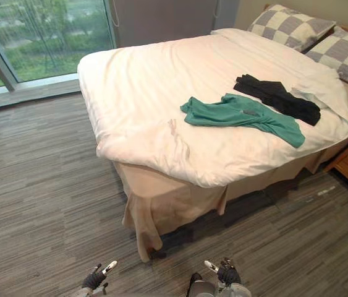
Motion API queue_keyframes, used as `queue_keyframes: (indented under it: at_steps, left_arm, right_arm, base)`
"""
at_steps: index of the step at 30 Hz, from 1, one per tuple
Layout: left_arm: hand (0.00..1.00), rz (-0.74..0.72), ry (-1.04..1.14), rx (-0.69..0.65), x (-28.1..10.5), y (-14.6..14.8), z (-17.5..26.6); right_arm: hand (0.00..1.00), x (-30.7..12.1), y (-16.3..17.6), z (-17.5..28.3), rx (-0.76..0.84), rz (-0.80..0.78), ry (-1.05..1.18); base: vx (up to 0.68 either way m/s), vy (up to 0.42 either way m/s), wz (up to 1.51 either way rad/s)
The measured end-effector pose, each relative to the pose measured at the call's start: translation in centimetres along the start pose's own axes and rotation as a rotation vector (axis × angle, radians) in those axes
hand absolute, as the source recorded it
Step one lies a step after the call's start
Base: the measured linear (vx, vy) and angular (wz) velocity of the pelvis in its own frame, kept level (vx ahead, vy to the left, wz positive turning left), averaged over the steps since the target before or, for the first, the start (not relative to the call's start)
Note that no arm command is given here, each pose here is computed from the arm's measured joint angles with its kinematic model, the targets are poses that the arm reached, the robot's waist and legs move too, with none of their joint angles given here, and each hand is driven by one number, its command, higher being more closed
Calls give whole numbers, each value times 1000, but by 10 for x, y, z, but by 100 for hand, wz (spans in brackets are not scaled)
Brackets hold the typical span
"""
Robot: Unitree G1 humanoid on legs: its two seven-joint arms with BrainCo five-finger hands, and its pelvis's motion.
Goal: Tidy the bed and pick cloth on bed and put in laundry
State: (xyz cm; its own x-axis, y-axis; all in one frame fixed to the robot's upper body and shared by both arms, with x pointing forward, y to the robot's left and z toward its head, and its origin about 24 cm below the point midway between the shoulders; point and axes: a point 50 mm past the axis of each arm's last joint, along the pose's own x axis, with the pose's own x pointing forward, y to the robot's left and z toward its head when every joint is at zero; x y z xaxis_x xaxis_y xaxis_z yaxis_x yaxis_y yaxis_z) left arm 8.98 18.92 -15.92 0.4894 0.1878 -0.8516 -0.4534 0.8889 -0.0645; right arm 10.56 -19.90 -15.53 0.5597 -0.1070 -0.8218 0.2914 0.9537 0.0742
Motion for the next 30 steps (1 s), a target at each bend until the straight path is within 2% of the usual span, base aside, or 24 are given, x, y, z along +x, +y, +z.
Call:
queue_keyframes:
  at_steps: [5,8,12,16,18,22,24,25,27,30]
  left_arm:
    - [0,29,4,-92,0,4,1]
    - [0,32,32,-145,-2,3,-9]
    - [0,112,49,-251,-7,25,-18]
    - [0,150,42,-292,-8,28,-17]
    - [0,191,-4,-357,-6,28,-8]
    - [0,307,-146,-543,-4,42,24]
    - [0,388,-291,-610,-9,62,57]
    - [0,420,-350,-596,-11,69,71]
    - [0,490,-550,-501,-24,89,128]
    - [0,514,-798,-287,-44,95,201]
  right_arm:
    - [0,-1,-1,-6,-22,-6,45]
    - [0,-1,-14,-7,-46,-38,81]
    - [0,1,-7,-7,-34,-23,101]
    - [0,0,-9,-10,-19,-30,116]
    - [0,0,-8,-10,-9,-28,121]
    - [0,-1,-14,-10,43,-44,130]
    - [0,-1,-18,-9,41,-44,131]
    - [0,-2,-19,-9,43,-43,133]
    - [0,-4,-24,-11,52,-42,144]
    - [0,-6,-32,-11,48,-49,152]
  base:
    - [50,-100,54]
    - [19,-12,63]
    - [11,78,4]
    - [-34,58,5]
    - [-71,25,13]
    - [-76,-10,5]
    - [-18,-12,-1]
    - [-14,-36,-3]
    - [5,-43,-4]
    - [22,-34,-4]
